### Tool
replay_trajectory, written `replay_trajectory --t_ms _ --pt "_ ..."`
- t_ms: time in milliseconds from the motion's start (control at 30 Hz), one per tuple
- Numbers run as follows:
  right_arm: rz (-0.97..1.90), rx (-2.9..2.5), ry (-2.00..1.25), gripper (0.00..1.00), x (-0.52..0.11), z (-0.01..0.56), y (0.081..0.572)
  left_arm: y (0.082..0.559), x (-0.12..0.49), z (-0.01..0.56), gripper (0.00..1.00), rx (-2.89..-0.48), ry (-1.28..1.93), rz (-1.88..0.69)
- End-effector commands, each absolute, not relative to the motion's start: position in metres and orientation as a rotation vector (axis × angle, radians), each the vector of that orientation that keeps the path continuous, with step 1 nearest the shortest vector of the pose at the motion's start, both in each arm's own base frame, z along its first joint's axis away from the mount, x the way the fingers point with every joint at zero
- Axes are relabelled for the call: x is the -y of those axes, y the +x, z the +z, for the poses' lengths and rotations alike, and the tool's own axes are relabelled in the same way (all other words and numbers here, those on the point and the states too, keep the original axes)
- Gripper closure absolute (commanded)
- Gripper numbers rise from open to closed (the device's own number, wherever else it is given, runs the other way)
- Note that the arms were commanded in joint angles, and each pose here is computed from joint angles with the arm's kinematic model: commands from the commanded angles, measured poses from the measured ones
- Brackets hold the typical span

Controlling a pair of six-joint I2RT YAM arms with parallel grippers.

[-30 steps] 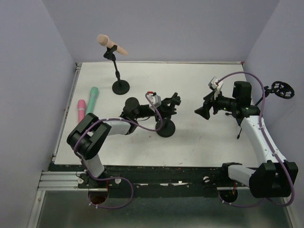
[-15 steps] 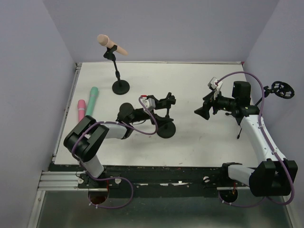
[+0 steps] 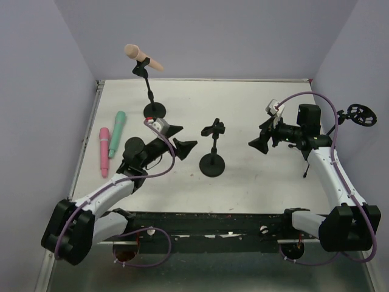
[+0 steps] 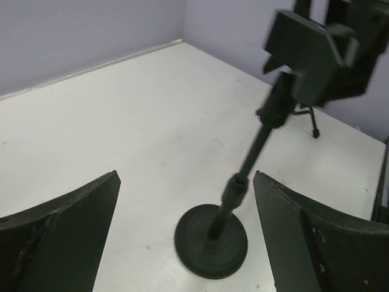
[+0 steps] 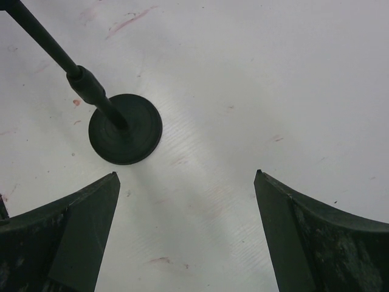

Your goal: Attach the microphones to the stand

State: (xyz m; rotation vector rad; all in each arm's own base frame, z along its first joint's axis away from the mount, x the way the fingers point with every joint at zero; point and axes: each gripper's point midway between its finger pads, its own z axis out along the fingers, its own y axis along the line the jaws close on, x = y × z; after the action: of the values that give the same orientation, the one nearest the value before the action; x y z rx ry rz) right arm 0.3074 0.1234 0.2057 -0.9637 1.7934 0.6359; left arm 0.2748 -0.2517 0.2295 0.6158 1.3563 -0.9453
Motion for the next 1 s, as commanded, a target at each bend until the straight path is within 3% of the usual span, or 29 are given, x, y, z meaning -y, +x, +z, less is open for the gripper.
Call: replay_trajectory --t_ms 0,300,667,967 --pt "0.669 -1.772 -0.987 0.00 -0.127 0.210 0.300 0.306 0.188 0.196 0.02 -1.816 0.297 -0.733" --pt "0.688 -1.739 -0.992 0.00 -0.130 0.222 0.295 0.346 0.085 0.201 0.02 -2.075 -0.111 -0.567" --pt "0.736 -1.754 -0.984 0.00 -0.134 0.221 0.295 0.380 -0.076 0.163 0.02 -2.195 -0.381 0.006" --pt "0.798 -1.786 -0.998 0.00 -0.137 0.213 0.295 0.397 -0.139 0.121 0.03 -2.331 -0.537 0.235"
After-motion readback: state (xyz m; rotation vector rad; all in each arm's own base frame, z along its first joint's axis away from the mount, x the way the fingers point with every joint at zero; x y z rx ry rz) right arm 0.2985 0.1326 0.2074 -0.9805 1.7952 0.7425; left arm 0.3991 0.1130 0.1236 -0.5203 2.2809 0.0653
